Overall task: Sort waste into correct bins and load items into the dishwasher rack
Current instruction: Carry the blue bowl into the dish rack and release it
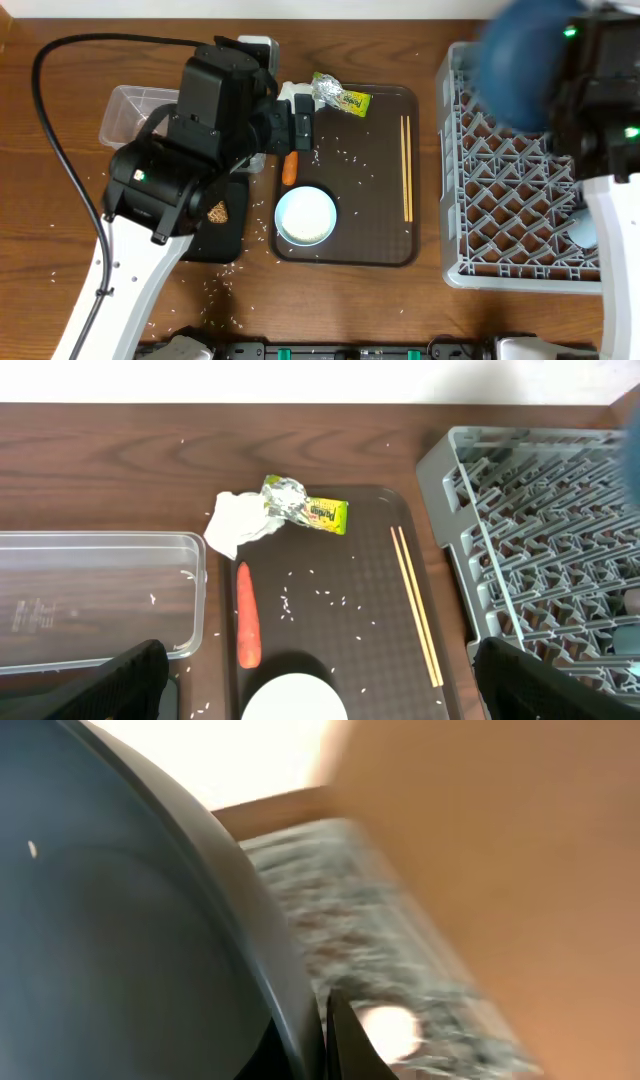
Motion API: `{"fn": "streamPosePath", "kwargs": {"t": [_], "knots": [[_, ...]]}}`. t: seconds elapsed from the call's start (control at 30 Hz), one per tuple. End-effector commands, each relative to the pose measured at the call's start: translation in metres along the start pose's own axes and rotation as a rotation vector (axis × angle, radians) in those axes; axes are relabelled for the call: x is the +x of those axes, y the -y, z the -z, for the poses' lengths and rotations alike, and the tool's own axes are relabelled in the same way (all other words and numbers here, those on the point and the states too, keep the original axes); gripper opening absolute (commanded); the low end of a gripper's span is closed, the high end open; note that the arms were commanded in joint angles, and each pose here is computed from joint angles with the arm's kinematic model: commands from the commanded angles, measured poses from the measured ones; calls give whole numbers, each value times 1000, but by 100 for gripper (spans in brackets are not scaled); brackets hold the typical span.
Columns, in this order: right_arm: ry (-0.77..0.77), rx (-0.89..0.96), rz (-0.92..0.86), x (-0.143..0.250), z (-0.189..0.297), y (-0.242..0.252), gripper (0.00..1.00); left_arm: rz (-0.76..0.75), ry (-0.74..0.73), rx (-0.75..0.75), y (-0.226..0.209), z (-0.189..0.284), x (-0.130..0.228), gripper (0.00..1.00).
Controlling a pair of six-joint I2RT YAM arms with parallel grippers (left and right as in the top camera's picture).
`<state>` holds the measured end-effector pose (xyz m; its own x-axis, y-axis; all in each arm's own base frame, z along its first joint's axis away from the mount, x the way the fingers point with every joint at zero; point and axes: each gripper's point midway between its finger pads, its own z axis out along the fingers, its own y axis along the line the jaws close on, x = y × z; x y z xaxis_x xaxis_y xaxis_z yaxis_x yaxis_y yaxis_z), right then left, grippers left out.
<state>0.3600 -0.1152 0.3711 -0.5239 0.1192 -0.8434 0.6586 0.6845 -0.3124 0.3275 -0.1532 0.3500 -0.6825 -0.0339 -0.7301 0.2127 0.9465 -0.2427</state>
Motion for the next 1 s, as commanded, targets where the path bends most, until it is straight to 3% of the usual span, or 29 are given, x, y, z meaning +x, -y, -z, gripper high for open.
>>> {"fn": "streamPosePath", "kwargs": {"t": [0.0,0.27,0.47,0.73,0.97], "knots": [[35,349,-73,-7,-14,66,1,-8,25,13,3,11,-4,98],[-49,681,-16,8,-68,114,1,-8,-7,2,0,11,4,98],[-147,723,145,22,-117,108,1,-8,-18,-2,-1,11,6,98],[-188,461,445,25,-177,47,1,-8,-20,-2,-1,11,7,98],[-180,400,683,14,-185,28,1,-8,-24,-4,-2,10,8,98]]}}
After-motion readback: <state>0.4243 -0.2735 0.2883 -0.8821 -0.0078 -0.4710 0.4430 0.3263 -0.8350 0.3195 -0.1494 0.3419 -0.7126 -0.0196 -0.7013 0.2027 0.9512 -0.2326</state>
